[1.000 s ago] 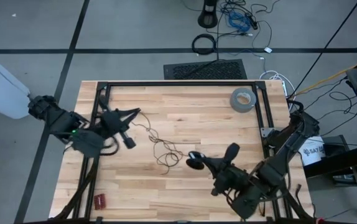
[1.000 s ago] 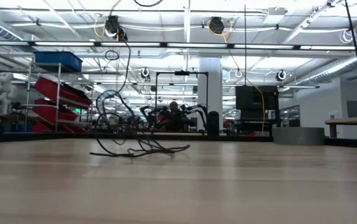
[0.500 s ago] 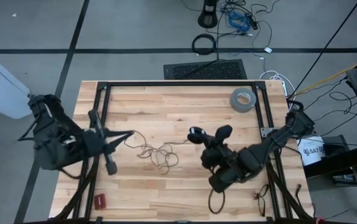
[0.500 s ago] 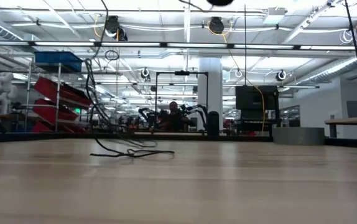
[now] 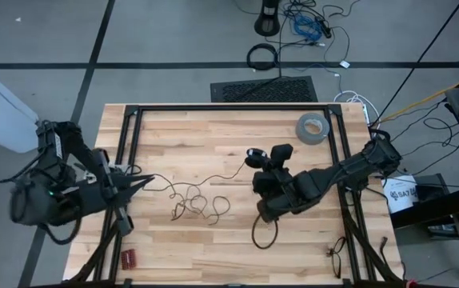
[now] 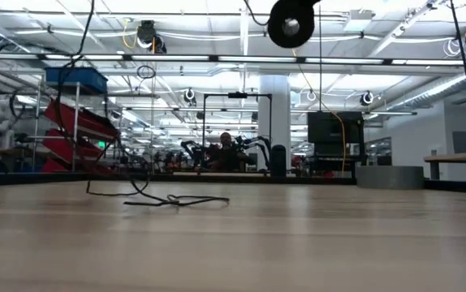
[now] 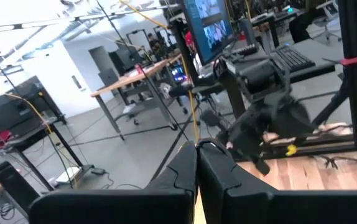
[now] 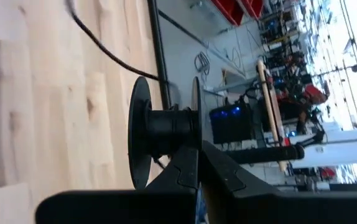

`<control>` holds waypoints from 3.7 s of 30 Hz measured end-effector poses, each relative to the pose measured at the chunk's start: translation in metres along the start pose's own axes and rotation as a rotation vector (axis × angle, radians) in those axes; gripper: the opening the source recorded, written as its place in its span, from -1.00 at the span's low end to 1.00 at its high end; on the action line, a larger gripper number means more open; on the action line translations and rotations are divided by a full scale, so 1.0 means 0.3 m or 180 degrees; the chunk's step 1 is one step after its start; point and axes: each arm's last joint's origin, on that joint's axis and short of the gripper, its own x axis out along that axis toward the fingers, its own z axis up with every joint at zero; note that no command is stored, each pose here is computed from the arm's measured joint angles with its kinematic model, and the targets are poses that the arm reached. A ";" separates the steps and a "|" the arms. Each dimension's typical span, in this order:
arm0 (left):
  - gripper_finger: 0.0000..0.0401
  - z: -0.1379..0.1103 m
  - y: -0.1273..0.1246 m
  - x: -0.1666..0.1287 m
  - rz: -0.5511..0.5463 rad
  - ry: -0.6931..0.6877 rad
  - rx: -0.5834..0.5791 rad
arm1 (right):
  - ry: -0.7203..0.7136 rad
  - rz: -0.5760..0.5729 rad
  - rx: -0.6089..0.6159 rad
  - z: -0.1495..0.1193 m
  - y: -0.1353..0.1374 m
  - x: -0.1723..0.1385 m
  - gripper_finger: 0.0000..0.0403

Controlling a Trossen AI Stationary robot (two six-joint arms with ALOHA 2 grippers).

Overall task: Coil cords
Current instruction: Uncoil the black wire from the spool

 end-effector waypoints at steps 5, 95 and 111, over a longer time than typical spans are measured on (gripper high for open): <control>-0.95 0.020 -0.002 -0.030 -0.0102 -0.0084 0.0022 | 0.0150 -0.0141 0.0016 -0.001 -0.033 0.058 -1.00; -0.27 -0.398 -0.327 0.435 -0.0134 0.1317 0.0201 | -0.1586 0.0938 0.1893 -0.043 -0.455 -0.217 -1.00; 0.22 -0.398 -0.346 0.419 -0.0923 0.1426 0.0493 | -0.1434 0.0996 0.1886 -0.060 -0.443 -0.210 -1.00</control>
